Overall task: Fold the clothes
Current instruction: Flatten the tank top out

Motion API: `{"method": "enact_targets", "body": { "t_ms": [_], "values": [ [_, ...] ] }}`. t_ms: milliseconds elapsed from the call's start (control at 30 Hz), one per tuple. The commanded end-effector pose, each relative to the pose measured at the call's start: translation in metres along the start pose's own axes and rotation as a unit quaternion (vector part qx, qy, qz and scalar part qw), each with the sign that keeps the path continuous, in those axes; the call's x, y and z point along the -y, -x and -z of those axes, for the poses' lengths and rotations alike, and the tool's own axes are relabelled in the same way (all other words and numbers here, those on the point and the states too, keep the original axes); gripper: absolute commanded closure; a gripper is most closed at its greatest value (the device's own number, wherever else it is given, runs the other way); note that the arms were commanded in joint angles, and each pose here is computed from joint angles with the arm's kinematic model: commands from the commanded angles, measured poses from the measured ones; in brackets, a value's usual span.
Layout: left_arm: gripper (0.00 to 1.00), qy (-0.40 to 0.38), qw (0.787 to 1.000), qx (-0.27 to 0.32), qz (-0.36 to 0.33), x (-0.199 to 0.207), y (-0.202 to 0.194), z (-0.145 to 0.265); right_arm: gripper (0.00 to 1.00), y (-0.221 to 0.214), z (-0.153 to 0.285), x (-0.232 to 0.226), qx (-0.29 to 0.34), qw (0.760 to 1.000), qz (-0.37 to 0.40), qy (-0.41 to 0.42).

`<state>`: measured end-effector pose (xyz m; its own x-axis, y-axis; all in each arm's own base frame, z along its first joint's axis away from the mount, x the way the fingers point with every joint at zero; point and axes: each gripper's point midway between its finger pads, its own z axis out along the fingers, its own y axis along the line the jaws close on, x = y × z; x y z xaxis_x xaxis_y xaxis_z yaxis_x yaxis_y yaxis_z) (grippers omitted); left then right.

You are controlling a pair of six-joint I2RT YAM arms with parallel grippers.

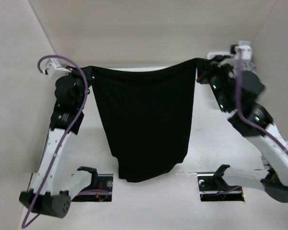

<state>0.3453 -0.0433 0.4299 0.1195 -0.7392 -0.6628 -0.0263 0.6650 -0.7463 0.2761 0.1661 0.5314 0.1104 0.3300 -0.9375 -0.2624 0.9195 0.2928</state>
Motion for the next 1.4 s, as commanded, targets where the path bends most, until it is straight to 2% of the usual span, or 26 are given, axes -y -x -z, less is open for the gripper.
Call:
{"method": "enact_targets", "body": {
  "t_ms": [0,133,233,400,467,567,667,800,1033,1167,1367],
  "values": [
    [1.0,-0.007,0.999,0.039,0.015,0.01,0.019,-0.029,1.0,-0.043,-0.049,-0.011,-0.064,0.992,-0.071,0.077],
    [1.0,-0.018,0.999,0.03,0.012,0.038,0.026,-0.088,1.0,-0.034,-0.131,0.02,-0.07,0.992,-0.089,0.061],
    [1.0,-0.048,0.998,0.038,0.016,0.068,0.049,-0.104,1.0,-0.001,-0.165,0.03,-0.051,0.993,-0.096,0.053],
    [0.99,-0.095,0.992,0.086,0.012,0.101,0.103,-0.096,1.0,0.063,-0.157,0.017,0.007,0.993,-0.097,0.073],
    [0.99,-0.104,0.99,0.098,0.012,0.102,0.117,-0.09,1.0,0.072,-0.148,0.013,0.013,0.992,-0.098,0.078],
    [0.99,-0.105,0.989,0.104,-0.001,0.094,0.122,-0.087,1.0,0.061,-0.139,0.019,-0.002,0.993,-0.095,0.066],
    [0.99,-0.104,0.99,0.092,-0.009,0.079,0.107,-0.087,1.0,0.033,-0.129,0.031,-0.024,0.994,-0.096,0.048],
    [0.98,-0.078,0.995,0.056,-0.012,0.035,0.061,-0.073,1.0,-0.027,-0.098,0.041,-0.066,0.992,-0.106,0.035],
    [0.98,0.012,1.0,-0.026,-0.01,-0.098,-0.055,0.02,1.0,-0.176,0.009,0.058,-0.156,0.98,-0.119,0.024],
    [0.98,0.068,0.992,-0.102,-0.021,-0.159,-0.11,0.081,1.0,-0.255,0.081,0.06,-0.229,0.96,-0.153,0.046],
    [0.98,0.092,0.977,-0.191,-0.007,-0.172,-0.139,0.153,1.0,-0.338,0.182,0.052,-0.365,0.907,-0.2,0.062]
  ]
}}
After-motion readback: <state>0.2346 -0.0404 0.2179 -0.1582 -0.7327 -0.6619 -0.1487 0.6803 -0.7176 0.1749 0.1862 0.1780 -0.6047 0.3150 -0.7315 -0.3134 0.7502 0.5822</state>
